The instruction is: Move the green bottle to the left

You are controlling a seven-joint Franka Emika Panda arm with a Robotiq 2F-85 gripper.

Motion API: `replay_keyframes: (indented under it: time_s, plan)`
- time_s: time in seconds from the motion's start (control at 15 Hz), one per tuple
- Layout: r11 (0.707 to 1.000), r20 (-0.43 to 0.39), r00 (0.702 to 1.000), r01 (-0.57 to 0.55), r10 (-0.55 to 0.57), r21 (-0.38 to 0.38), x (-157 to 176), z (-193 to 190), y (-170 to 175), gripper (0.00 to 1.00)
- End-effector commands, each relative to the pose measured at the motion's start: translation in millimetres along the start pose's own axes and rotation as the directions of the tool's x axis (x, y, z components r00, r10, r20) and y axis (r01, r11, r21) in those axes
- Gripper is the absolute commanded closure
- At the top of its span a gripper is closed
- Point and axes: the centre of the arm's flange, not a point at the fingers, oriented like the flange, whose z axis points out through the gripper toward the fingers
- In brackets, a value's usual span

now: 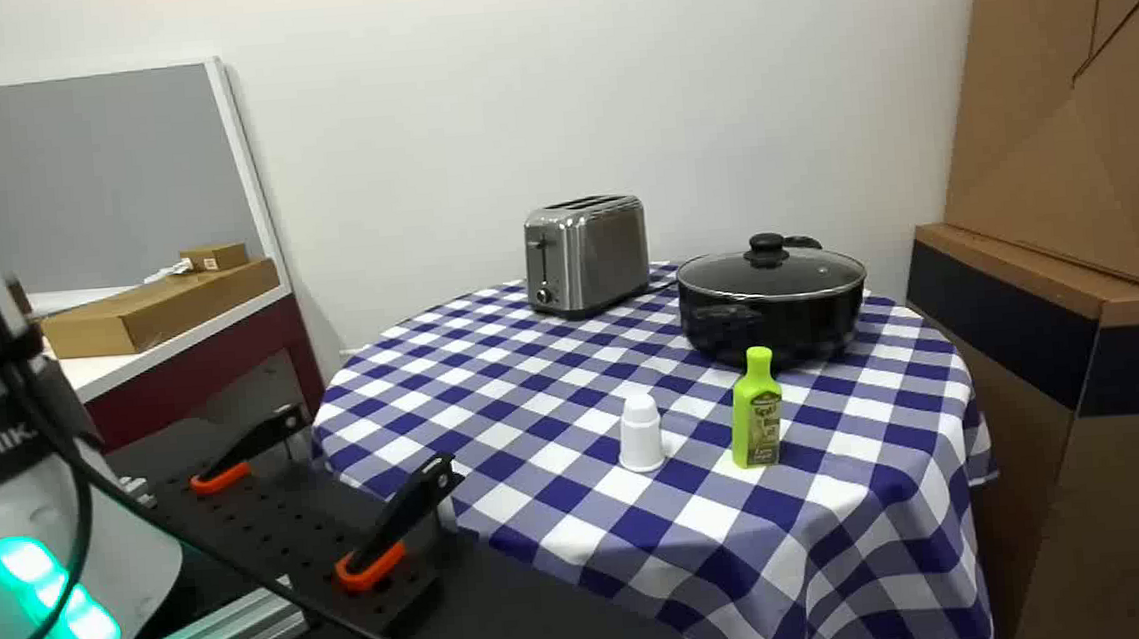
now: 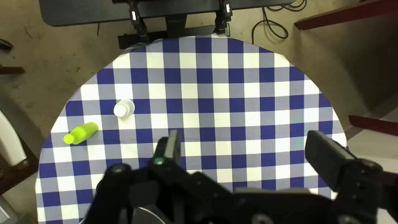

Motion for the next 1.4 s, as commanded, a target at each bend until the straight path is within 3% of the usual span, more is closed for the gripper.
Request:
replay_keyframes:
  time_s: [0.0,1.13,1.33]
  plan:
    - [1.000,-0.001,1.000,0.000,0.000,0.000,0,0,0,0.00]
    - [1.000,-0.001,1.000,0.000,0.000,0.000,0,0,0,0.00]
    - [0.998,0.002,0.998,-0.062,0.062,0.031,12,19,29,0.00]
